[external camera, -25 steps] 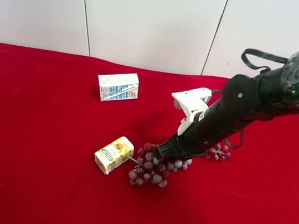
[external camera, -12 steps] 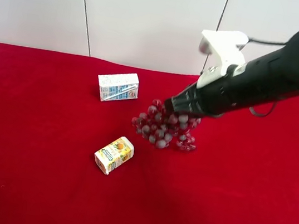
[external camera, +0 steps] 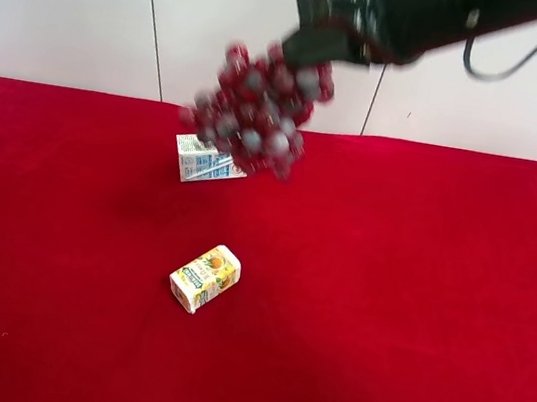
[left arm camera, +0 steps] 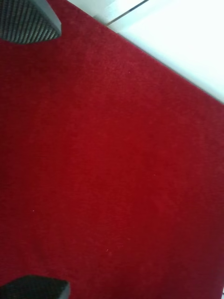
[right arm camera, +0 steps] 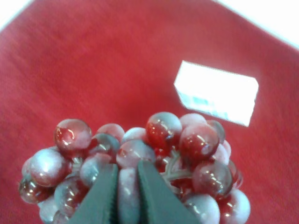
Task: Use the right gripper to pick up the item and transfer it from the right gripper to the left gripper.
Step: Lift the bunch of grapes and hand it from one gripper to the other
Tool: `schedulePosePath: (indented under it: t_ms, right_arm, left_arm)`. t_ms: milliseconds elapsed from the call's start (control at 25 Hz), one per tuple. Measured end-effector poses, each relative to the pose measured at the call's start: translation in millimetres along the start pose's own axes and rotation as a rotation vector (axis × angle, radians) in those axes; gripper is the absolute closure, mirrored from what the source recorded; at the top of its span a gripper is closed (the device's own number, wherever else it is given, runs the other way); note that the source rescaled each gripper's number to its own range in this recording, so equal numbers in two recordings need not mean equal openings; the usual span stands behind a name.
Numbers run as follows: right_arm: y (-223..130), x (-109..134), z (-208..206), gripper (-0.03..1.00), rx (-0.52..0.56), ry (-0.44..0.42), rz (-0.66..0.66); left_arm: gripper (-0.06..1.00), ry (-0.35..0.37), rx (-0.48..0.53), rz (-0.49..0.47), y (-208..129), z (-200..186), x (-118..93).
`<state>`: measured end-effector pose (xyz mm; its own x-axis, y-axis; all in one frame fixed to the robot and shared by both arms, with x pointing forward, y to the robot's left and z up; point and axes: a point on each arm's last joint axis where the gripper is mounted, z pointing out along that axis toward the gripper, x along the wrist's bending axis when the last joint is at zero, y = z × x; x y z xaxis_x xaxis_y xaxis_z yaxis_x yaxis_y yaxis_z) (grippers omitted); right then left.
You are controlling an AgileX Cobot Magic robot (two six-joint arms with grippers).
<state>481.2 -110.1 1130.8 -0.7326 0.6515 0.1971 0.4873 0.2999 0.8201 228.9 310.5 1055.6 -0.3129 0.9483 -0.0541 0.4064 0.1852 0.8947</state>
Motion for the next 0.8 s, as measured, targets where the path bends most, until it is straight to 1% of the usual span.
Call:
schedulePosePath:
  t_ms: [160, 360, 640, 800]
  right_arm:
    - [20, 11, -12, 0.96, -0.056, 0.069, -0.018]
    - [25, 16, -15, 0.96, -0.096, 0.123, -0.047]
    - [28, 19, -15, 0.96, -0.134, 0.157, -0.131]
    - [25, 15, 1, 0.96, -0.114, 0.17, -0.161]
  left_arm:
    - [-0.05, 0.0, 0.0, 0.0, 0, 0, 0]
    - [-0.05, 0.0, 0.0, 0.0, 0, 0, 0]
    - [-0.05, 0.0, 0.0, 0.0, 0, 0, 0]
    - [-0.05, 0.0, 0.0, 0.0, 0, 0, 0]
